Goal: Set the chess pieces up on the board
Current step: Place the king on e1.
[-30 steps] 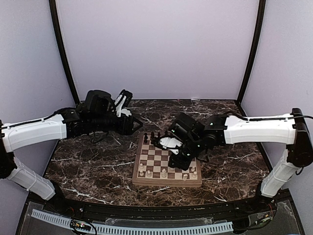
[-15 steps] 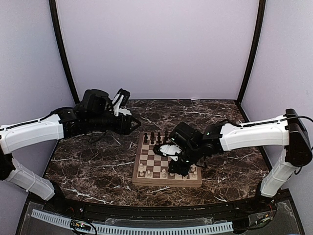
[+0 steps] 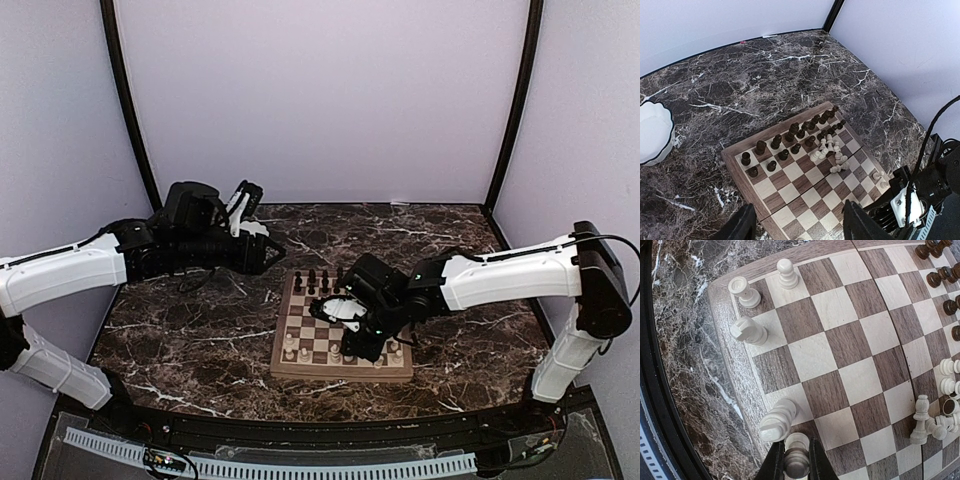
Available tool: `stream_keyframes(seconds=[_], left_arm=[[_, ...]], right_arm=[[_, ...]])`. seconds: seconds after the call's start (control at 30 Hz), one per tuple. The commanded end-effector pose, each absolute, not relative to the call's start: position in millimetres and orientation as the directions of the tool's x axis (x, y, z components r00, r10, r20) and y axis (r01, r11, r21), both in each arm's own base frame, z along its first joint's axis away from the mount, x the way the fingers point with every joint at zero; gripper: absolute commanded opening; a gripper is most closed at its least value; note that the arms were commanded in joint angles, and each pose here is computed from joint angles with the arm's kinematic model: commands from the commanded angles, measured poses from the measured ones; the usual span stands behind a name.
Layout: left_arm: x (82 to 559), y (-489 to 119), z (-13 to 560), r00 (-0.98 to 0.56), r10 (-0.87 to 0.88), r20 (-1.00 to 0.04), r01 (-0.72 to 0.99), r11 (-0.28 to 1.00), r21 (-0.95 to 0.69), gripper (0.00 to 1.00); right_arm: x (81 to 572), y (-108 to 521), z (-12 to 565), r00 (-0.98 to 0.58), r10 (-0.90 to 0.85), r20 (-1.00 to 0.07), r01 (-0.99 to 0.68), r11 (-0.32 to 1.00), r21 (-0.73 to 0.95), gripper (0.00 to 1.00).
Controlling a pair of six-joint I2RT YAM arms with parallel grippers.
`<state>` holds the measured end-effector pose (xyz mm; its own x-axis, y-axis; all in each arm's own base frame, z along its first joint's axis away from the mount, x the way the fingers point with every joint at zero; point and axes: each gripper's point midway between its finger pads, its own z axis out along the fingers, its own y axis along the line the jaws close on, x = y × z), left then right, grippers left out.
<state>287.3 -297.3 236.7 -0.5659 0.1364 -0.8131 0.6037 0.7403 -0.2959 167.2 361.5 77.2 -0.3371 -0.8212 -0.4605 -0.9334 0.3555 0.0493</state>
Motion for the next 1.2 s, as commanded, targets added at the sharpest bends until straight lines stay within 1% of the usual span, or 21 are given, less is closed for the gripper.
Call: stream_keyframes(seconds=[0.0,0.37,0.53,0.8,0.93,1.17], left_arm=[[287.1,-293.2,252.5,-0.547,0.103,-0.831,0.6,0.74,-0.303,0.62],[288.0,-294.1,250.3,-0.548,0.108,-0.83,0.601,0.741,-0.3,0.62],[287.9,-295.0,249.2,-0.549,0.107,-0.829,0.603,0.738,-0.304,0.62],[288.7,-296.1,249.5,-0.549,0.105,-0.829,0.603,0.737,-0.306,0.61],[288.5,-297.0,248.7,-0.551,0.106,-0.828,0.604,0.735,-0.308,0.61],[288.8,-297.4,249.1,-0.549,0.106,-0.829,0.605,0.734,-0.307,0.62]], right_arm=[[168.5,364.7,75.0,-0.331,-0.815,-0.475,-0.935,0.351,0.048,0.09],[166.4,361.3,73.0,-0.337,-0.821,-0.461,-0.934,0.354,0.053,0.11],[167.8,360.1,71.7,-0.339,-0.821,-0.46,-0.932,0.36,0.044,0.21],[167.6,358.4,72.2,-0.342,-0.822,-0.456,-0.931,0.363,0.043,0.25],[167.0,356.9,73.1,-0.342,-0.823,-0.453,-0.931,0.364,0.042,0.25],[166.0,355.4,75.0,-0.343,-0.826,-0.447,-0.931,0.362,0.045,0.17]])
